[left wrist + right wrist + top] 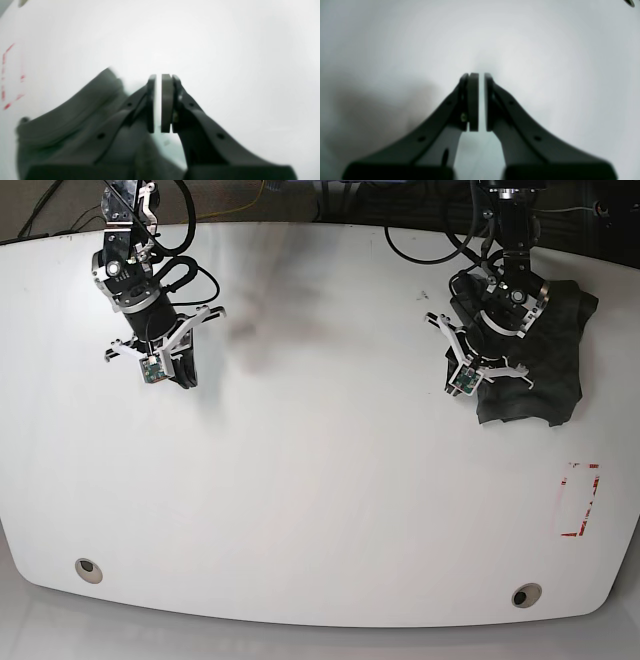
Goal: Layout the t-shirt on the table in an organized manner, then fold the t-shirt properly
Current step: 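Drag the folded grey shirt with the left gripper toward the table edge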
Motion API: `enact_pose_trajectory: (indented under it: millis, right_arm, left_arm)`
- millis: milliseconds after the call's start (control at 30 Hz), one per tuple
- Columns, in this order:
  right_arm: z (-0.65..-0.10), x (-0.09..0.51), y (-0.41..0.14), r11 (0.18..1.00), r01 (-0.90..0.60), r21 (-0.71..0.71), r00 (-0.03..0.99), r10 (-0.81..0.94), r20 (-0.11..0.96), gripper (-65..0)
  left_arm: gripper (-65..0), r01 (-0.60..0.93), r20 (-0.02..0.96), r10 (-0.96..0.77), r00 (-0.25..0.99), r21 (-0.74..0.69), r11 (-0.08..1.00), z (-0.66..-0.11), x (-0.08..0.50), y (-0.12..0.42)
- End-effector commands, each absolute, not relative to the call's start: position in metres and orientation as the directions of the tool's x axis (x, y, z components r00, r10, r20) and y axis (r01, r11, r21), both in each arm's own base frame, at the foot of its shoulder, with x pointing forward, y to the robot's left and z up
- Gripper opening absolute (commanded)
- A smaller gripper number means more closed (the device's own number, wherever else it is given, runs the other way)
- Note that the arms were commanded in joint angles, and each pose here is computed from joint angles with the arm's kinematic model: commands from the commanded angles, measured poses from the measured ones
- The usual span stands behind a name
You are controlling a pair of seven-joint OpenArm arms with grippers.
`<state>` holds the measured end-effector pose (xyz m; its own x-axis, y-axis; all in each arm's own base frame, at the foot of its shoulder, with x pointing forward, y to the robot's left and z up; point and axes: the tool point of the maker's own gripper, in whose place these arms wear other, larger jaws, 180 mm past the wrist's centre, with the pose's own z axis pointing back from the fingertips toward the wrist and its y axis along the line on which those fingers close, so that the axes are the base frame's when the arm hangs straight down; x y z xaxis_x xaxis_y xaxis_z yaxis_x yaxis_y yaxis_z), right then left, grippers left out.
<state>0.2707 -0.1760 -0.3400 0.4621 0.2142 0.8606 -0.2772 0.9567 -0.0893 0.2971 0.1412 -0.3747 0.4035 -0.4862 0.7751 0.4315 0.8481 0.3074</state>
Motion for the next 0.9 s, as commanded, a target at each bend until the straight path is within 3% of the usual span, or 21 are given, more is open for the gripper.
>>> enact_pose_trajectory:
  millis: [0,333,867]
  right_arm:
    - [-0.325,0.278,-0.177,0.956,-0.275,-0.100,0.412,0.211,0.886,-61.6]
    - [-0.325,0.278,-0.177,0.956,-0.275,-0.100,0.412,0.211,0.886,-61.6]
    - [-0.326,0.276,-0.176,0.956,-0.277,-0.097,0.416,0.210,0.885,-61.6]
  left_arm:
    - [-62.9,0.406,0.802,-0.453,0.388,0.292,0.866,-0.370,0.303,0.137]
    - [-62.9,0.382,0.772,-0.406,0.490,0.228,0.896,-0.405,0.289,0.147]
    - [-62.9,0.219,0.684,-0.381,0.622,0.316,0.923,-0.419,0.269,0.265]
